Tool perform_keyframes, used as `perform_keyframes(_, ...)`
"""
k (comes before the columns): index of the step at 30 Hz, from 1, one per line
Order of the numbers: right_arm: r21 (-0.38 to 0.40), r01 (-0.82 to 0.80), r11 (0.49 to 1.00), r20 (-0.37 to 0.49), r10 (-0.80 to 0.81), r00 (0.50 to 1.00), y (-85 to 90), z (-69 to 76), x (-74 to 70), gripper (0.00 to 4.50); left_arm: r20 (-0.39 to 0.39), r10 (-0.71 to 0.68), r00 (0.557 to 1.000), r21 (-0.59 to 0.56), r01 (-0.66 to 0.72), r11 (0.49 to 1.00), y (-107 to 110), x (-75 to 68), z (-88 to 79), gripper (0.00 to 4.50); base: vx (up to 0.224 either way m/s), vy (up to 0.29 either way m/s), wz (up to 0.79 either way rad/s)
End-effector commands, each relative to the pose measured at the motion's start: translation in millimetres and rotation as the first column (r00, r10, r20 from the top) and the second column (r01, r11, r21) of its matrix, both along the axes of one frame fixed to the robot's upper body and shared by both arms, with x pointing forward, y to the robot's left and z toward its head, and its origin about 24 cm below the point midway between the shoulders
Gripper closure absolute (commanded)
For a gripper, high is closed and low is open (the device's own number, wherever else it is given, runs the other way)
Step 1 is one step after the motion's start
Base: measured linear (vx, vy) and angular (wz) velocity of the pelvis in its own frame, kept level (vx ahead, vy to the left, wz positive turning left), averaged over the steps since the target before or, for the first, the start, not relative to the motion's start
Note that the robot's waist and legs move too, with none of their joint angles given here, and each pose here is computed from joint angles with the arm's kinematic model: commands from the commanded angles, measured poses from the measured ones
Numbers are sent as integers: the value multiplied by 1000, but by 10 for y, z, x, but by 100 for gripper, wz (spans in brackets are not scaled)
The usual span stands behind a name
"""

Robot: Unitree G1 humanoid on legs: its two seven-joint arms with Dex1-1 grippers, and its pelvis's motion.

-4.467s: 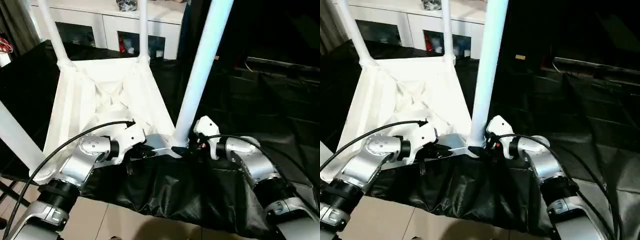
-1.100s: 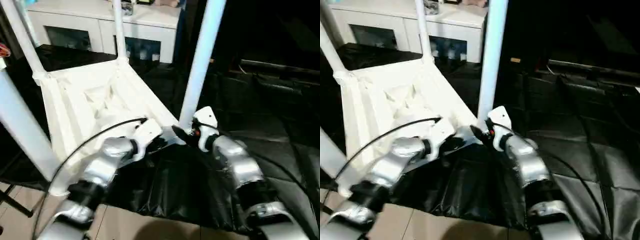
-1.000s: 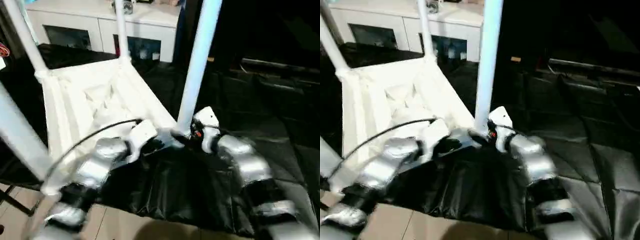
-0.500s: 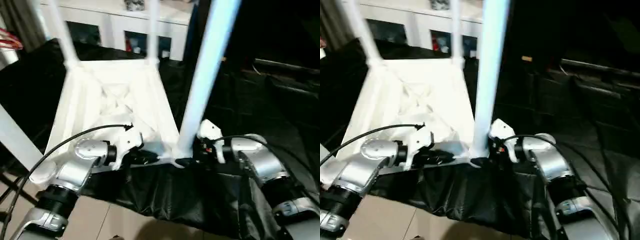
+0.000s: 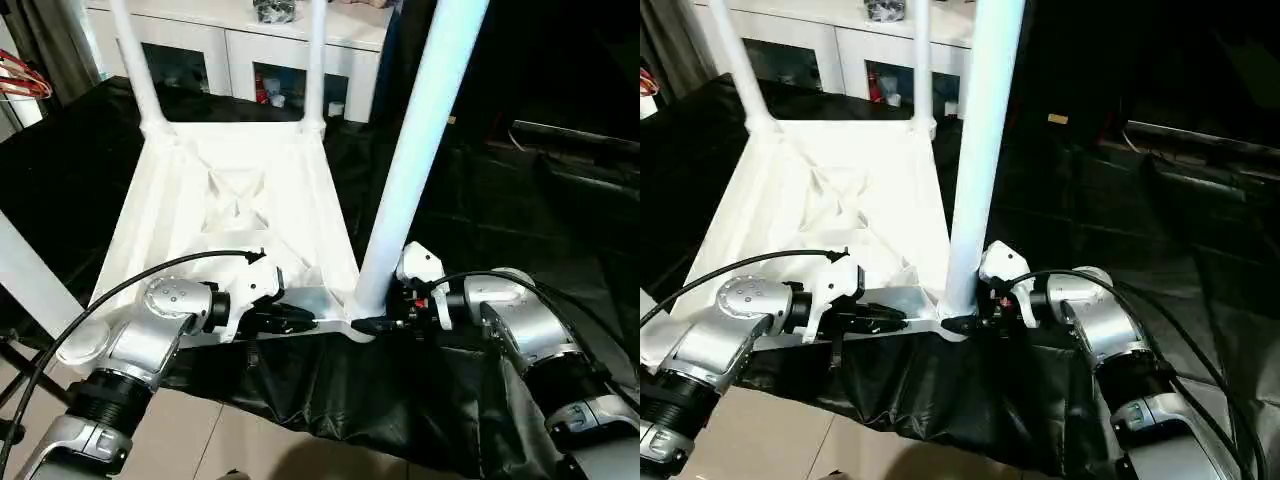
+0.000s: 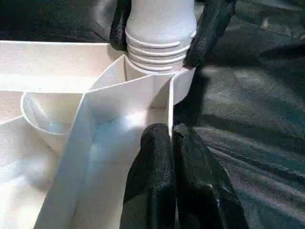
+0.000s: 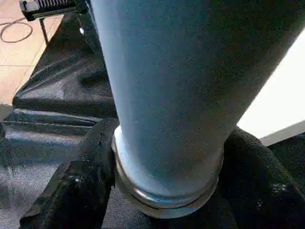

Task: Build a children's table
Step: Rotate leg to tighten

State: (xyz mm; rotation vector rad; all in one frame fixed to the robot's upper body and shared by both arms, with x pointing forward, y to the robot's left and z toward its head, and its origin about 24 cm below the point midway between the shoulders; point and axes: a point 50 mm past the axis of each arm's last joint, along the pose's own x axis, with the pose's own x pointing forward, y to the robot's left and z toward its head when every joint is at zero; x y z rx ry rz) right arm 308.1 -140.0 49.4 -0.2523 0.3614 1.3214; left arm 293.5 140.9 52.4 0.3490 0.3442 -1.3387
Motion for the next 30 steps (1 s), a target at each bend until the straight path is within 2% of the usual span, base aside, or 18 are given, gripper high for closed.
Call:
perform_keyframes(1,36,-5,999,5,4,1000,67,4,-21,173,80,-7,997,-57,12,998,-157,71,135,450,0,0,0)
perform_keyframes(2,54,61,997,27,-62,998,137,-37,-2,173,96,58,994,-54,-53,997,-217,131,119,450,0,0,0)
perform_keyframes(5,69,195,978,29,-198,980,248,-113,53,174,116,135,984,-63,-128,990,-342,205,114,450,0,0,0)
perform_keyframes(10,91,402,911,19,-405,914,539,-217,120,175,132,246,960,-88,-235,968,-643,287,132,450,0,0,0)
perform_keyframes(12,121,493,862,5,-497,868,680,-211,157,175,143,279,950,-88,-268,959,-763,303,133,450,0,0,0)
perform_keyframes(14,145,536,832,-23,-539,842,771,-200,168,175,149,302,942,-90,-291,952,-829,311,134,450,0,0,0)
perform_keyframes(16,199,519,831,-19,-526,850,926,-143,140,175,164,295,941,-84,-285,955,-925,284,123,450,0,0,0)
perform_keyframes(18,239,500,833,-34,-507,861,961,-107,123,120,163,282,946,-87,-271,959,-949,261,119,450,0,0,0)
perform_keyframes(19,287,477,831,-68,-479,875,933,-62,113,106,165,258,952,-97,-244,965,-935,234,120,450,0,0,0)
perform_keyframes(21,286,473,833,-55,-479,876,882,-54,121,95,165,244,956,-96,-230,968,-906,219,113,450,0,0,0)
perform_keyframes(25,255,474,843,-28,-483,875,672,-62,157,58,165,215,963,-85,-204,975,-800,200,104,450,0,0,0)
perform_keyframes(26,226,451,864,5,-464,886,534,-57,170,52,169,189,967,-78,-178,981,-734,180,108,450,0,0,0)
perform_keyframes(27,226,451,864,5,-464,886,534,-57,170,52,169,189,967,-78,-178,981,-734,180,108,450,0,0,0)
perform_keyframes(28,192,421,886,21,-433,901,393,-49,173,52,164,160,973,-74,-150,986,-670,156,115,450,0,0,0)
perform_keyframes(29,192,421,886,21,-433,901,393,-49,173,22,164,160,973,-74,-150,986,-670,156,115,450,0,0,0)
perform_keyframes(30,167,381,909,35,-392,919,303,-37,163,22,160,134,978,-75,-123,990,-628,138,123,450,0,0,0)
